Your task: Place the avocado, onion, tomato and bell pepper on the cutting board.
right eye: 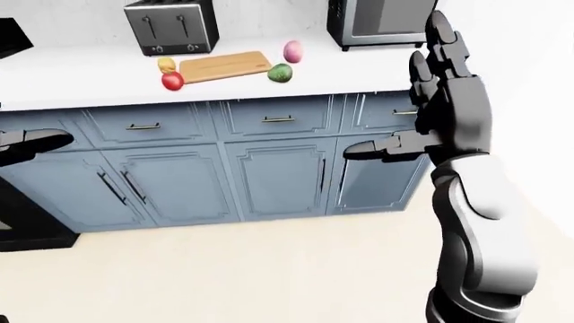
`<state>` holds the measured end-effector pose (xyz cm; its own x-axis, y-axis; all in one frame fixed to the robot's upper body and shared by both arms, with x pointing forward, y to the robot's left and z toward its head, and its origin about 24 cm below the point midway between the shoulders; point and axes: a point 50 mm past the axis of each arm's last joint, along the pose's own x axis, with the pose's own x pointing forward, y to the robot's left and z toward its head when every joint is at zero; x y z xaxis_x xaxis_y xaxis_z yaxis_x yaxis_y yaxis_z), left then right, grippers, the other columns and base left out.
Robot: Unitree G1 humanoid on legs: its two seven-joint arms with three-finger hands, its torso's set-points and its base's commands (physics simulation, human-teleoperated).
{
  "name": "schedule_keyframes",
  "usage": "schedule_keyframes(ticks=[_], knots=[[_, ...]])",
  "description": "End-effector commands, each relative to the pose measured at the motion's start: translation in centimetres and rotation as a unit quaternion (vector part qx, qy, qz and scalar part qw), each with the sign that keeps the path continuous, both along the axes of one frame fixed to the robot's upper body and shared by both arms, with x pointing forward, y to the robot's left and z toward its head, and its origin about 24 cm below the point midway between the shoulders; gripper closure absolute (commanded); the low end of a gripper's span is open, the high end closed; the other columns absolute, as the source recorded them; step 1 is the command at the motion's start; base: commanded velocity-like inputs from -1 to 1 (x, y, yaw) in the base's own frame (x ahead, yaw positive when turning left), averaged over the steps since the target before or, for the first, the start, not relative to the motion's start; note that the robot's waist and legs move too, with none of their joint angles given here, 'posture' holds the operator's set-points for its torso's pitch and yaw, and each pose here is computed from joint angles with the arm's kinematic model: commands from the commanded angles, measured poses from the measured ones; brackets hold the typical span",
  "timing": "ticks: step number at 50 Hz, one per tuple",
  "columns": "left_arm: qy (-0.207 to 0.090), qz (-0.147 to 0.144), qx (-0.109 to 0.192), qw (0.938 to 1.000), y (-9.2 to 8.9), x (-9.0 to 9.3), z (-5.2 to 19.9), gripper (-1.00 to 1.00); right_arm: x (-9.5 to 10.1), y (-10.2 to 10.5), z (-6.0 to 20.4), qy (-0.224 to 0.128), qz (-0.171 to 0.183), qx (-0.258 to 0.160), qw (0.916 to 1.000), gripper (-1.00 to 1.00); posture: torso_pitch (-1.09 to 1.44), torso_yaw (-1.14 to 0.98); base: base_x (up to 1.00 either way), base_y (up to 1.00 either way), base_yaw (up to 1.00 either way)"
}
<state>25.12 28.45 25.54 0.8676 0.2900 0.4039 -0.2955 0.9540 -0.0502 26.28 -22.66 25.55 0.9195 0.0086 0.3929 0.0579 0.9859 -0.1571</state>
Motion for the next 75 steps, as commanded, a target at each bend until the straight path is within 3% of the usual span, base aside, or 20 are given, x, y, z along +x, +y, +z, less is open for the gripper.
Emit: schedule_keyframes(ticks=[1, 75], knots=[[-0.043, -0.008, 0.016, 0.9989, -0.4, -0.5, 1.7, -1.0, -0.6, -0.1, 1.6, -0.042, -0.007, -0.009, 0.999, -1.0, 0.0, 0.0, 0.2, 0.16, 0.0], [-0.054, 0.001, 0.02, 0.9983, 0.2, -0.9, 2.6, -1.0, -1.1, -0.6, 3.5, -0.056, -0.009, -0.012, 0.9983, -1.0, 0.0, 0.0, 0.24, 0.27, 0.0]])
